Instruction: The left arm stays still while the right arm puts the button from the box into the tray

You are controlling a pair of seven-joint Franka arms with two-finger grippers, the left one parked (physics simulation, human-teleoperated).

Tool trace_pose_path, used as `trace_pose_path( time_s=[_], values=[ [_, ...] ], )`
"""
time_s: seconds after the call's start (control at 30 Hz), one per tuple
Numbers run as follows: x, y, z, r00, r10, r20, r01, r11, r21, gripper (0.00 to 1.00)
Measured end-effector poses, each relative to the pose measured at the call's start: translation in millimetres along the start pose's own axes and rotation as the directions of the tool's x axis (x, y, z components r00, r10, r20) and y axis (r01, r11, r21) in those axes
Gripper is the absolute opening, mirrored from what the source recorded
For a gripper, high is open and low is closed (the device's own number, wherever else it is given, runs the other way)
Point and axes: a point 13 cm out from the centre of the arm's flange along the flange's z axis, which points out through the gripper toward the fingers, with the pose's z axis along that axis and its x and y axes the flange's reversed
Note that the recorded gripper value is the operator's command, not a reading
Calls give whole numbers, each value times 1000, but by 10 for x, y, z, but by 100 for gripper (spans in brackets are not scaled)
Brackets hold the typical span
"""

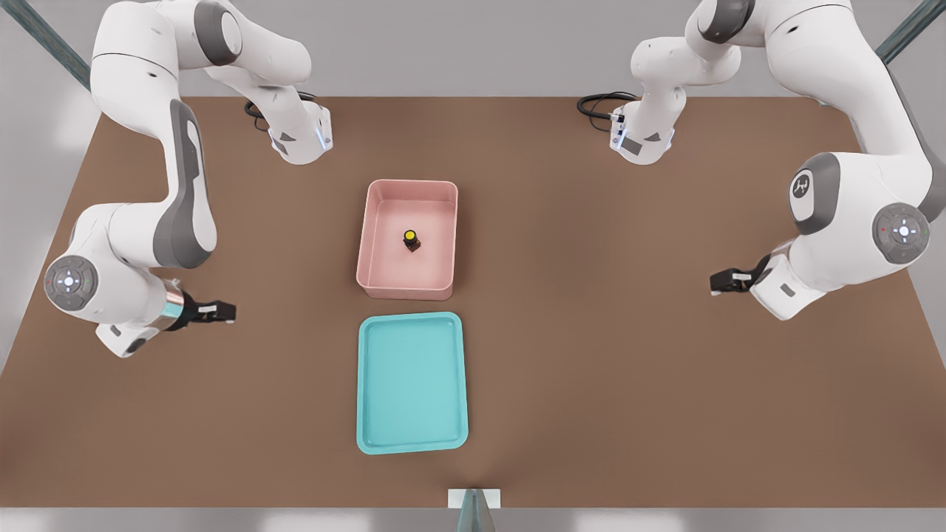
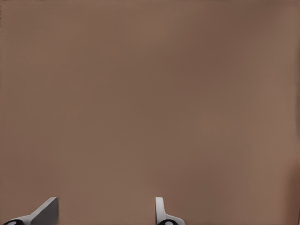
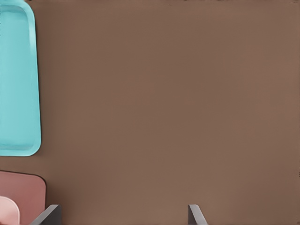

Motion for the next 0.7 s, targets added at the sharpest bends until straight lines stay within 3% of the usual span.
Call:
trace_pose_path(
  time_s=[0.1,0.2,0.27,0.43,0.7],
  values=[
    [-73,207,8,999,-33,19,32,999,6,100],
    [-92,1402,114,986,-166,20,165,986,22,100],
    [-34,1939,199,980,-200,22,199,980,24,100],
    [884,2614,920,979,-194,-63,197,980,32,100],
    [1687,3391,1559,995,-90,-51,93,994,57,100]
  ],
)
